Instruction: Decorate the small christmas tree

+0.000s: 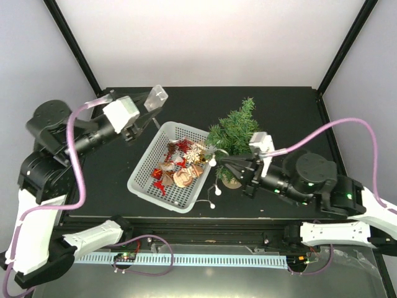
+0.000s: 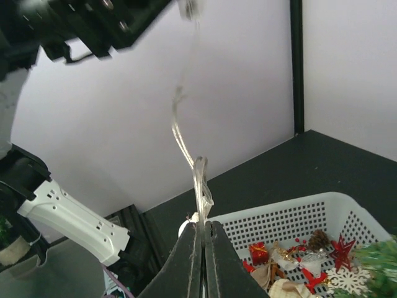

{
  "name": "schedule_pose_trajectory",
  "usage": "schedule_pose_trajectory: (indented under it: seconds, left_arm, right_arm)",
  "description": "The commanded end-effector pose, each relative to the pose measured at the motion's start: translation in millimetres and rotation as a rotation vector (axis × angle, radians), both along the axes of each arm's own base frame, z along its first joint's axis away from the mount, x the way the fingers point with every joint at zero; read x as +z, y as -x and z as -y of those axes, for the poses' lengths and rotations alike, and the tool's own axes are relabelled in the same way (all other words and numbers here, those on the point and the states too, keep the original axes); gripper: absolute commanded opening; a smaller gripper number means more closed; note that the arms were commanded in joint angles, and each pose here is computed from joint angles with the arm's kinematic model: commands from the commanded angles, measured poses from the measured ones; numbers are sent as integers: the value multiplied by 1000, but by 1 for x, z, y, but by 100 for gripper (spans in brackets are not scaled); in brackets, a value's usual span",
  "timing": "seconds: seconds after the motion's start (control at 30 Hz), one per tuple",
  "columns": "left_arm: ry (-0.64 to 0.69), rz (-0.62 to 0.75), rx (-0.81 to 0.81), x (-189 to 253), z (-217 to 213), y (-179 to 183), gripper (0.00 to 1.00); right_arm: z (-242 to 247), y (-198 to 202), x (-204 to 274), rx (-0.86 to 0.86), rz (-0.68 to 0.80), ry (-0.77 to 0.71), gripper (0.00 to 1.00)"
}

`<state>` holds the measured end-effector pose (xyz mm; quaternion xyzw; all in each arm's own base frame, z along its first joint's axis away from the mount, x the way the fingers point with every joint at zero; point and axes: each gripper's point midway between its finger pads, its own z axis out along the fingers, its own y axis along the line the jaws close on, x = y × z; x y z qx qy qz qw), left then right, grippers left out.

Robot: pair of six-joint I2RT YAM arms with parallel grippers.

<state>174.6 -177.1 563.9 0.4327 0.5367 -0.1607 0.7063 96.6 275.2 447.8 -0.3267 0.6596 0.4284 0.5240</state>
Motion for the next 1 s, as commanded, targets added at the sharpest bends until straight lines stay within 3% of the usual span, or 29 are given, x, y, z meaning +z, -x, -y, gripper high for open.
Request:
schedule_pose_trajectory:
  seconds: [0.0,0.27,0.43,0.77,0.97]
  left_arm:
    - [51,21,-26,9,8,-6,37]
    - [70,-47,-48,-1,23,-25,36]
    - [60,-107,-58,-21,33,-38,36]
    - [6,-231,-88,-93,48,-52,34]
    - [-31,-293,-101,-139,54,-56,31]
  right_arm:
    - [33,-4,15,-69,2,-47,1]
    - [77,0,67,-102,60,-152,1]
    - [96,0,73,-122,48,-142,1]
    - [97,-3,9,-152,-65,-9,1]
    - [112,-7,-25,-201,-130,-32,1]
